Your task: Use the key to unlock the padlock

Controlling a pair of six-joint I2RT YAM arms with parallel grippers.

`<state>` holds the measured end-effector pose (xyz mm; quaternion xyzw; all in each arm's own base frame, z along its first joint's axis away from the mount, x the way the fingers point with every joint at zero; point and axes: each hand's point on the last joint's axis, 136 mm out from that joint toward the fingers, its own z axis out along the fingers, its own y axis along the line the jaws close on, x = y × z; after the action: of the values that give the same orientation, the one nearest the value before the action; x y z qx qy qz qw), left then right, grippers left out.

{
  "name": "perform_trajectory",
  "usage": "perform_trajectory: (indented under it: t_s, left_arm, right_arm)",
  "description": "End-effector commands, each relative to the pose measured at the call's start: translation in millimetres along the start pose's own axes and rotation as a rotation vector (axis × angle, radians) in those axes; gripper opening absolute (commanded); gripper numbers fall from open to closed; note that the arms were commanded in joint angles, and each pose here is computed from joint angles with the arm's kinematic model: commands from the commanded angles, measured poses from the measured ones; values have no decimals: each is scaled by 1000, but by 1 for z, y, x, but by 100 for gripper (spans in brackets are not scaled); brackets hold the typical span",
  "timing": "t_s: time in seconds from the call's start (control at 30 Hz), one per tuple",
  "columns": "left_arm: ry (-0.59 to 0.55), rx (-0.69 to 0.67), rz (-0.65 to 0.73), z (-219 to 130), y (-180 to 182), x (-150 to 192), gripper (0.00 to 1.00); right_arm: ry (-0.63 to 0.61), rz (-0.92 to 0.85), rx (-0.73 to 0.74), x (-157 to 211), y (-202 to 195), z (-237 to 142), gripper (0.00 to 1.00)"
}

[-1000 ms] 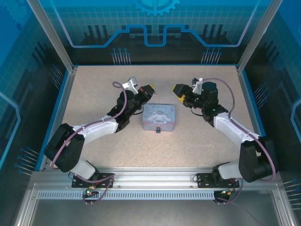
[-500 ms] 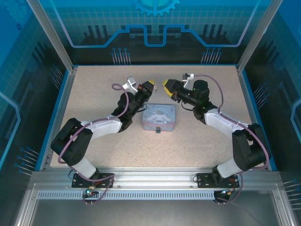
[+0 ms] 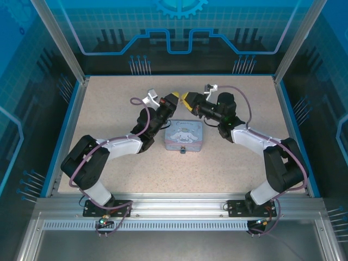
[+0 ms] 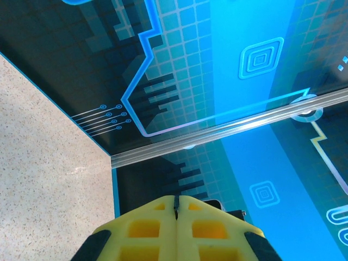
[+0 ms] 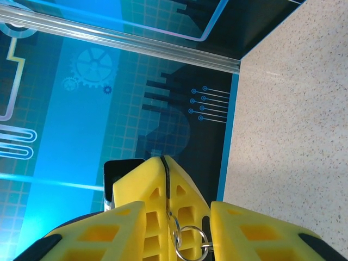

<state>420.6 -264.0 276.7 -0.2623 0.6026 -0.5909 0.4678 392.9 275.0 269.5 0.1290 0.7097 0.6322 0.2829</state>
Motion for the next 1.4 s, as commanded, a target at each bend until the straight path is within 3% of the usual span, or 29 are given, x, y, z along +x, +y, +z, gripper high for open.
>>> perform_trajectory:
  t_s: [0.0, 0.5, 0.97, 1.37]
  left_arm:
    - [-26, 28, -18, -1, -3, -1, 0]
    - [-40, 25, -14, -1, 1, -1, 0]
    - [-45, 29, -10, 1, -1, -3, 0]
    - [-51, 25, -7, 1, 0, -4, 0]
  right_arm:
    - [4, -20, -51, 1, 16, 7, 36]
    - [17, 18, -59, 11, 7, 10, 22]
    - [17, 36, -48, 15, -2, 7, 25]
    - [22, 39, -46, 17, -4, 8, 14]
